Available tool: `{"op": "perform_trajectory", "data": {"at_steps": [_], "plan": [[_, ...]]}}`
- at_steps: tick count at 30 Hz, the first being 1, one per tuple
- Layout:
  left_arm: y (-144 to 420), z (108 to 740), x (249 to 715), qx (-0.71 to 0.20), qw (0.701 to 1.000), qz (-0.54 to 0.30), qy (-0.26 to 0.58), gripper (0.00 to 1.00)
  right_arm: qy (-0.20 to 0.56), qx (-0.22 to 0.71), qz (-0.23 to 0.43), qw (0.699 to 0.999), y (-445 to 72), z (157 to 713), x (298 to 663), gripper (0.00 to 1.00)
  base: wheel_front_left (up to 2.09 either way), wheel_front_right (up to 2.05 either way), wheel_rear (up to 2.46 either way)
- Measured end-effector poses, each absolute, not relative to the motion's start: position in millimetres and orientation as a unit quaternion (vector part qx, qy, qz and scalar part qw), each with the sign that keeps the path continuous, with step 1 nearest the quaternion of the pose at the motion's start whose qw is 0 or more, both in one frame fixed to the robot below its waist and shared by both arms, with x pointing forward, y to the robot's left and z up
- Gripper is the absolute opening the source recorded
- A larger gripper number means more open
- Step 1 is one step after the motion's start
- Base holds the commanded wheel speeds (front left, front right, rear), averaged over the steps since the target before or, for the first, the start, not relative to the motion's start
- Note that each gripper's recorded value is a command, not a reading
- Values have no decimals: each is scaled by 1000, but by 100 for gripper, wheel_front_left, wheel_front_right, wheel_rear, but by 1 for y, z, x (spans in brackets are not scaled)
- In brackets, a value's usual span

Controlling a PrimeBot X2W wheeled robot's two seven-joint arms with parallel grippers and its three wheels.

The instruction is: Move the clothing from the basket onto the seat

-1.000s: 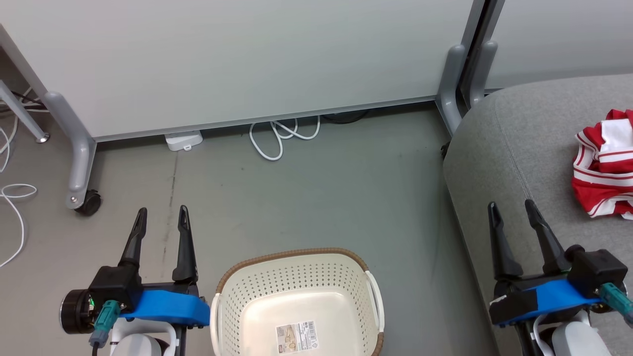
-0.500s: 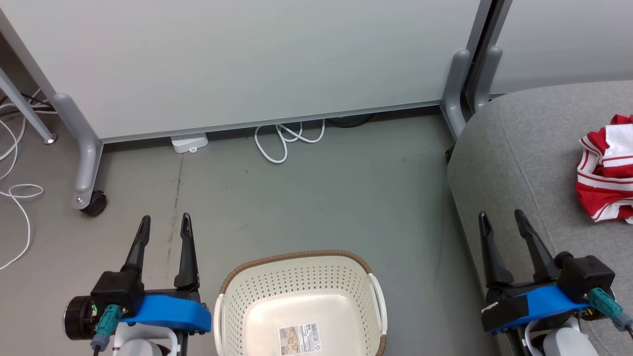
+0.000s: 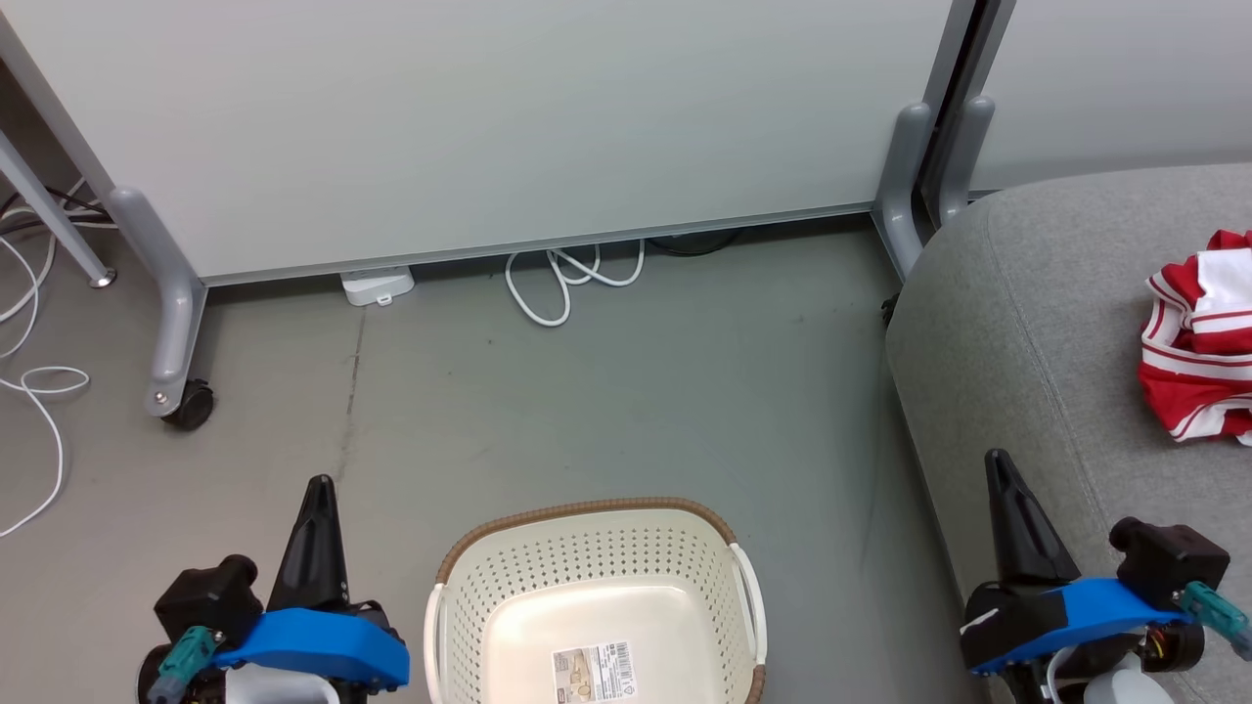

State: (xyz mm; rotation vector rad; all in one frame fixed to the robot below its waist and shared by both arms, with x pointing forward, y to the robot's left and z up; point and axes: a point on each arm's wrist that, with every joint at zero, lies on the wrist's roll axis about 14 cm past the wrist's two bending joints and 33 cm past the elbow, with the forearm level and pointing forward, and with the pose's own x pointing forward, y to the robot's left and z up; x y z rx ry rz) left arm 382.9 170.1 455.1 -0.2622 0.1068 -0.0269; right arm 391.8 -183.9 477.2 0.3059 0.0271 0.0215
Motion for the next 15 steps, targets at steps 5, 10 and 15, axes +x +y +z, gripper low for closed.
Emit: {"op": "perform_trajectory", "data": {"at_steps": [5,10,15], "plan": [[174,456,383,-175,983,-1,55,0,16,194,0,981,-187,477,392,0,0,0,0],[178,458,384,-218,974,11,56,0,18,235,-9,972,-191,478,392,0,0,0,0],[181,459,384,-256,965,20,56,0,21,274,-17,961,-193,478,392,0,0,0,0]]}}
